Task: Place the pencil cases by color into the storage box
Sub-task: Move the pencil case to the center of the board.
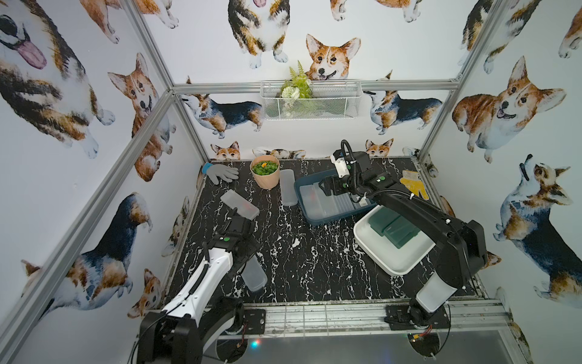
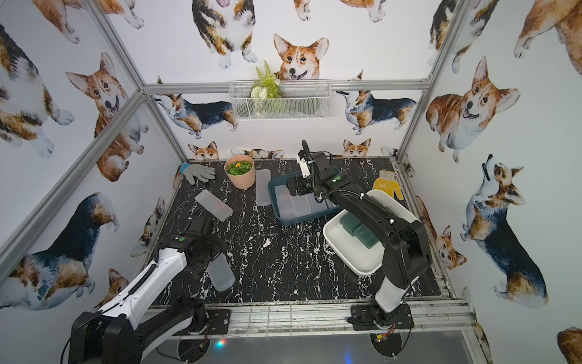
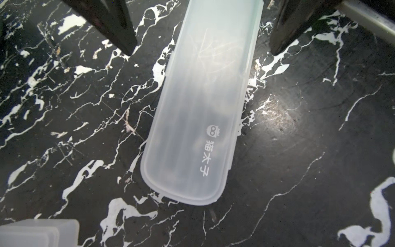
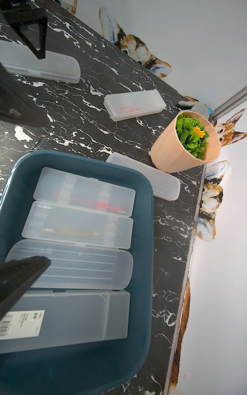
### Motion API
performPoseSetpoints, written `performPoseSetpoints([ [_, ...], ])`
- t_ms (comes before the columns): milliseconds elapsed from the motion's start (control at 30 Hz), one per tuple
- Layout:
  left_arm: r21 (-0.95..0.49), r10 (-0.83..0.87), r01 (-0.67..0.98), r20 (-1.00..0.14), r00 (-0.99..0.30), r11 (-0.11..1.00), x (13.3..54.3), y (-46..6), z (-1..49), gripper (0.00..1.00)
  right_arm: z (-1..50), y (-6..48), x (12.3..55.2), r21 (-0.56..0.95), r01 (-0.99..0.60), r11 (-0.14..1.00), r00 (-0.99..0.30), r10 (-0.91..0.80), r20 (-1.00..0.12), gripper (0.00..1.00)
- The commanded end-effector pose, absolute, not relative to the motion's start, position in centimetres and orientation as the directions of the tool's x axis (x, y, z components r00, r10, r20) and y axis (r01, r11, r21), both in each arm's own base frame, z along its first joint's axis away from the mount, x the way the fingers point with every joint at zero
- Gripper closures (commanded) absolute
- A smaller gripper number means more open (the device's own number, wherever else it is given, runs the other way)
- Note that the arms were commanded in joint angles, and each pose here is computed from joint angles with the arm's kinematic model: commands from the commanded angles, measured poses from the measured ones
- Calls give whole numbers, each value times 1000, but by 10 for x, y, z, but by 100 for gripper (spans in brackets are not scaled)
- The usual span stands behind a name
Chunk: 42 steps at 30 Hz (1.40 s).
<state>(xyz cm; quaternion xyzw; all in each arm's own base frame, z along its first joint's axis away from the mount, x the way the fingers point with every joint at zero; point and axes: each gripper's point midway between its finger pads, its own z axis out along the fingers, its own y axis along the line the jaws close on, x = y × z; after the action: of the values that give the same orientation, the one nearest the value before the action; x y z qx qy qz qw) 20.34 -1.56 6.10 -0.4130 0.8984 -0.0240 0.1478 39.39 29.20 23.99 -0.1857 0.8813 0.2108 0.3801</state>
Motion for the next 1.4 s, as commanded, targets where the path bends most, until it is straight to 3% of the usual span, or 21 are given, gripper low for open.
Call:
performPoseSetpoints([
  [0,-191,-751,-729,-243,-614,657,213,-18,59,0,247,297,395,227,-512,828,-618,-171,-768,5],
  [600,-100,-726,-720,-160,-669,686,218,-17,35,0,233,296,392,222,-514,828,-637,-195,-746,5],
  [1367,-126,-716,-705,-111,-689,698,234,-27,22,7,235,285,380,214,-507,835,-636,-195,-747,5],
])
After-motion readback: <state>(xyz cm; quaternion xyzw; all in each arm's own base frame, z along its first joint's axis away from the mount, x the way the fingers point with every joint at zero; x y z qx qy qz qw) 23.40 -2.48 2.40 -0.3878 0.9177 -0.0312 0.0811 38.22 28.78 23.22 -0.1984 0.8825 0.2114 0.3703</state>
